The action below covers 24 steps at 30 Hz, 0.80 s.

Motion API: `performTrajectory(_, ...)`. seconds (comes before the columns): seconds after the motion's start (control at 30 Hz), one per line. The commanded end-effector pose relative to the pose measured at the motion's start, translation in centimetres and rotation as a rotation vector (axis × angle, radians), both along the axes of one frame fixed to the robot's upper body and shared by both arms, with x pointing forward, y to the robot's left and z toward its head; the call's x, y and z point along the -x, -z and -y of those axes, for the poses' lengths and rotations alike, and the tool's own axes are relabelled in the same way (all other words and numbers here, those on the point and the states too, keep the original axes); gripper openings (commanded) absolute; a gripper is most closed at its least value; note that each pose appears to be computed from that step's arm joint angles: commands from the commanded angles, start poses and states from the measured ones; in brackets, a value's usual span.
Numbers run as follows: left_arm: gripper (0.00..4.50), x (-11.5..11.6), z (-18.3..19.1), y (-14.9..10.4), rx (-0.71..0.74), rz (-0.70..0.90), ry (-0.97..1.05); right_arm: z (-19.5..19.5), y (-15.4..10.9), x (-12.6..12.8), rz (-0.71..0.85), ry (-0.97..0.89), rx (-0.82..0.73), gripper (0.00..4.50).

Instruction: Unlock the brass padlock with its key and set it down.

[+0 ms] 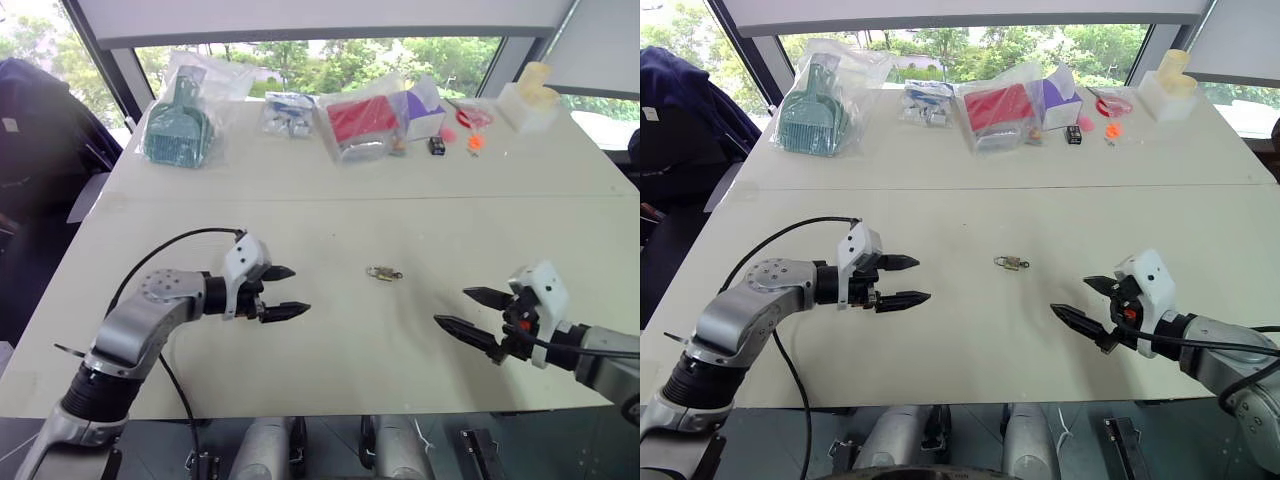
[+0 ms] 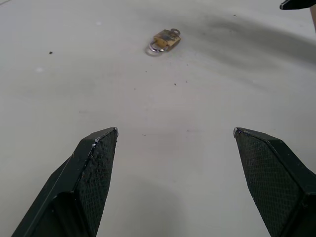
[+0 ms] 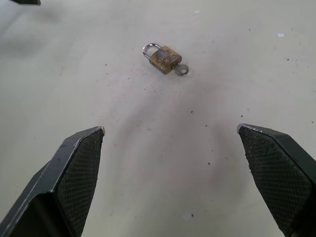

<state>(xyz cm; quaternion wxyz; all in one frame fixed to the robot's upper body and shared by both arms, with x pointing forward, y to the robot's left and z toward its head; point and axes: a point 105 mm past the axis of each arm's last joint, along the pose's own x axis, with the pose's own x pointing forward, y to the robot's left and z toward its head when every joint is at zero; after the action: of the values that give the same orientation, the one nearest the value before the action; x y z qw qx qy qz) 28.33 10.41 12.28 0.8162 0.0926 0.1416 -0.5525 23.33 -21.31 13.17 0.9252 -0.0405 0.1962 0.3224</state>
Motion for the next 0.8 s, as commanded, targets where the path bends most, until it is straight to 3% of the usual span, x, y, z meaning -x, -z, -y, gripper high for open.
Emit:
performTrajectory(0.03, 3.93, 0.3, 0.1, -1.4, 0.033, 0.041, 0.020, -0.5, -0.6, 0.0, 0.042, -0.015, 0.001, 4.48)
performTrajectory(0.4, 3.93, 0.4, -0.1, -1.1, 0.004, 0.031, 0.005, -1.0, -0.4, -0.3, 0.045, -0.016, -0.016, 4.48)
performTrajectory(0.7, 3.93, -1.6, -0.7, -1.6, -0.058, 0.081, -0.012, -1.4, -0.4, -0.5, 0.052, -0.015, -0.033, 4.48)
performTrajectory(0.8, 3.93, -3.1, -1.6, -1.4, -0.287, 0.163, 0.064, -1.4, -0.7, -0.6, 0.057, -0.016, -0.034, 4.48)
